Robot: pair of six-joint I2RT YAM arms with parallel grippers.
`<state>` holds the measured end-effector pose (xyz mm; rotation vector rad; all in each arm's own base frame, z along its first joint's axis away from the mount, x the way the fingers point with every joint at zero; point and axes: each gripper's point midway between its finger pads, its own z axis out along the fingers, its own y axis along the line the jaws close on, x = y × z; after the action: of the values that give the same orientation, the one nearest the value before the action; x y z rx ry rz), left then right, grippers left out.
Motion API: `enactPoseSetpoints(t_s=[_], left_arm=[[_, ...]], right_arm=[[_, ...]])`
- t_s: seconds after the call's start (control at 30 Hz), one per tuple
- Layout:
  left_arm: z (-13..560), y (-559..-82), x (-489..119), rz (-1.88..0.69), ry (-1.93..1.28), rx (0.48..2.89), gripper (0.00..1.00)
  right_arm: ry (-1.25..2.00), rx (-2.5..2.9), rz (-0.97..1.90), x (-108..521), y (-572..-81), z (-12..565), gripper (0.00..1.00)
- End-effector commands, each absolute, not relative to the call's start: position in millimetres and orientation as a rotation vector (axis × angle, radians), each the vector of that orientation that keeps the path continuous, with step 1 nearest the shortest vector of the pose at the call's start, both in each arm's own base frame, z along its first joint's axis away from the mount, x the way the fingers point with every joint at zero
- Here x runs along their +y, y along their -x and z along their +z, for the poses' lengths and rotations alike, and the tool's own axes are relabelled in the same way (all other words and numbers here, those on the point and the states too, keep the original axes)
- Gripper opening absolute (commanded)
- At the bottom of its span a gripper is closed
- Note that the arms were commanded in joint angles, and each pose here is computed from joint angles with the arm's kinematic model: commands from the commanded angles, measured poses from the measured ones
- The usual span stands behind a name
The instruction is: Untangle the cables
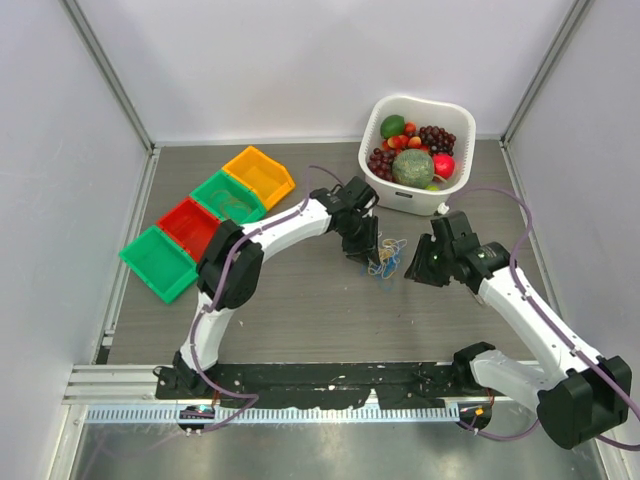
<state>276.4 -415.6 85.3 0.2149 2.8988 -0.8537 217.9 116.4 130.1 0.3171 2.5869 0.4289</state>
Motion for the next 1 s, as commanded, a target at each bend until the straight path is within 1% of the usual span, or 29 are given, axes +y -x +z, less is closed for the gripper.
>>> enactPoseSetpoints(t_s=[0.0, 0.03, 0.1, 0.13, 0.2, 0.33, 0.4, 0.5, 0.6, 0.77, 0.83, 0.87, 0.9, 0.93, 0.97], left_arm=[[92, -294, -422, -0.829, -0.257, 2.854, 0.25], [93, -293, -422, -0.824, -0.270, 2.861, 0.09], [100, -291, -416, -0.805, -0.290, 2.866, 0.00], [109, -286, -412, -0.806, -0.301, 2.861, 0.00], [129, -276, -406, -0.848, -0.347, 2.823, 0.00], [180, -241, -396, -1.069, -0.387, 2.740, 0.00], [200, -224, -391, -1.177, -0.355, 2.712, 0.00], [212, -211, -385, -1.266, -0.286, 2.682, 0.00], [224, -208, -382, -1.292, -0.268, 2.653, 0.00], [241, -208, -382, -1.299, -0.274, 2.621, 0.00], [243, -210, -380, -1.273, -0.267, 2.615, 0.00], [243, -211, -377, -1.251, -0.259, 2.616, 0.00], [241, -210, -374, -1.224, -0.252, 2.630, 0.00], [240, -211, -370, -1.199, -0.239, 2.634, 0.00], [238, -212, -367, -1.176, -0.227, 2.642, 0.00]], right_arm=[[-0.312, 2.570, 0.507, 126, -220, 132, 0.35], [-0.304, 2.582, 0.525, 129, -219, 131, 0.36], [-0.290, 2.590, 0.551, 134, -219, 128, 0.42], [-0.277, 2.596, 0.550, 134, -219, 125, 0.48], [-0.247, 2.594, 0.581, 139, -222, 124, 0.54], [-0.235, 2.568, 0.666, 153, -233, 127, 0.61], [-0.248, 2.539, 0.733, 162, -238, 131, 0.61], [-0.270, 2.437, 0.889, 182, -251, 142, 0.61], [-0.329, 2.434, 1.014, 198, -253, 136, 0.59], [-0.234, 2.420, 1.161, 234, -252, 139, 0.58], [-0.200, 2.434, 1.156, 240, -246, 135, 0.59], [-0.224, 2.466, 1.109, 235, -243, 127, 0.59], [-0.252, 2.467, 1.020, 223, -248, 122, 0.60], [-0.276, 2.522, 0.937, 210, -243, 113, 0.60], [-0.269, 2.502, 0.847, 194, -252, 115, 0.61]])
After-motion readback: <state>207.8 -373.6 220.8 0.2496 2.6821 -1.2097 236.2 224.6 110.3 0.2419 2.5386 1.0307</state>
